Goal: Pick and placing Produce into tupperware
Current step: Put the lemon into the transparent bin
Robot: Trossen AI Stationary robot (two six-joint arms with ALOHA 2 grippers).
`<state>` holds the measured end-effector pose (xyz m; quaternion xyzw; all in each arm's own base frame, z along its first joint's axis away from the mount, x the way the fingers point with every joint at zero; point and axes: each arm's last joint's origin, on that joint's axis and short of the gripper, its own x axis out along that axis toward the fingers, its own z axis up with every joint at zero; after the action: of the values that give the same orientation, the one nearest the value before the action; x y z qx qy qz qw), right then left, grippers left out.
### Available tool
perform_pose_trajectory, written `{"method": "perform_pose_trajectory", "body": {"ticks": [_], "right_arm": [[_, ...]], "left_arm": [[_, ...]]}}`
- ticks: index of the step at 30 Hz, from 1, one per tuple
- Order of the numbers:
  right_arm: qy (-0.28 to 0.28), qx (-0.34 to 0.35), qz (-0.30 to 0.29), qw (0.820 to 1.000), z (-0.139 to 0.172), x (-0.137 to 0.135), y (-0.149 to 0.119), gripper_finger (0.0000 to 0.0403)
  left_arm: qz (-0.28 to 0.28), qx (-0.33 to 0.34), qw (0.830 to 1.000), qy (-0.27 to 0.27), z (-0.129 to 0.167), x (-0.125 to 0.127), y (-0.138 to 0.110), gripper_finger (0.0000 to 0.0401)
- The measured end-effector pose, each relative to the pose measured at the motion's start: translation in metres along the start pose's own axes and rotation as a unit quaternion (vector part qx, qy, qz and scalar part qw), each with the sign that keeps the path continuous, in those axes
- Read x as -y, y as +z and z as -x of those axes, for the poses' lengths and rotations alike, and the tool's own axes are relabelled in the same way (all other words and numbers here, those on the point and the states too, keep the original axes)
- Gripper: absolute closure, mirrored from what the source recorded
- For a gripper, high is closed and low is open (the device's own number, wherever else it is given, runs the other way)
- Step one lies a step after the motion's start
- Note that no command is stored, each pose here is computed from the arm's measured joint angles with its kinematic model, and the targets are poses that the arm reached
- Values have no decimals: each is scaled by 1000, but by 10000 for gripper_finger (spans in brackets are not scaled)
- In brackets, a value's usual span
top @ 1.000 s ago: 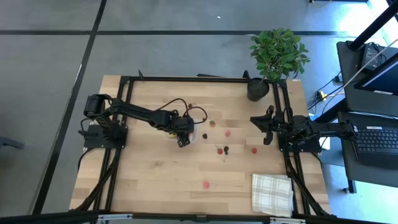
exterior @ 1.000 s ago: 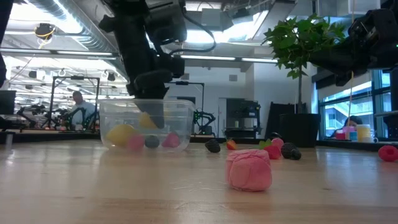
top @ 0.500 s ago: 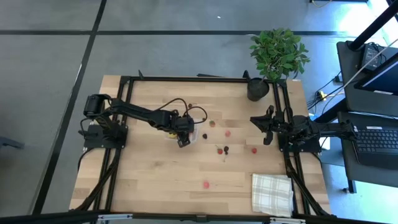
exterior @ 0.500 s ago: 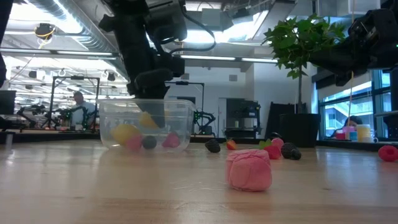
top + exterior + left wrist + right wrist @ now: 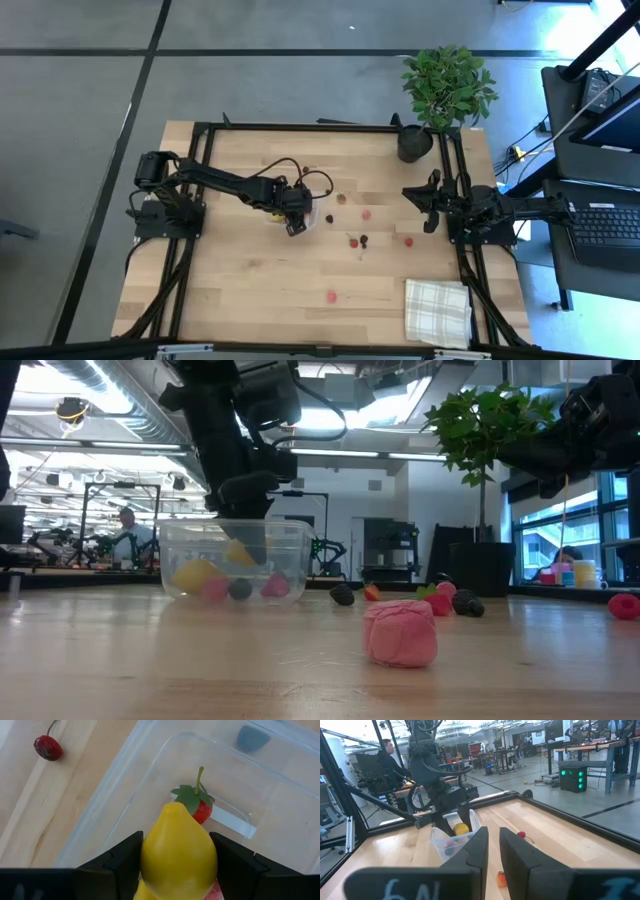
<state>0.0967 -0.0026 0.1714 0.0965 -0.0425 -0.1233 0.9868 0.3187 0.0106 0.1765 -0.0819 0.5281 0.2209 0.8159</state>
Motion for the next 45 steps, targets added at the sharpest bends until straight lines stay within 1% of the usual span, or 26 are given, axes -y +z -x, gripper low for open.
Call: {"method": "perform_pose_trajectory", "body": {"ticks": [37,45], "right_arm": [[0,0,3,1000,0,0,0,352],[0,0,4,1000,0,0,0,352]], "left_arm": [[8,16,1000,-7,0,1,3,191],[8,16,1000,-7,0,1,3,151]]}}
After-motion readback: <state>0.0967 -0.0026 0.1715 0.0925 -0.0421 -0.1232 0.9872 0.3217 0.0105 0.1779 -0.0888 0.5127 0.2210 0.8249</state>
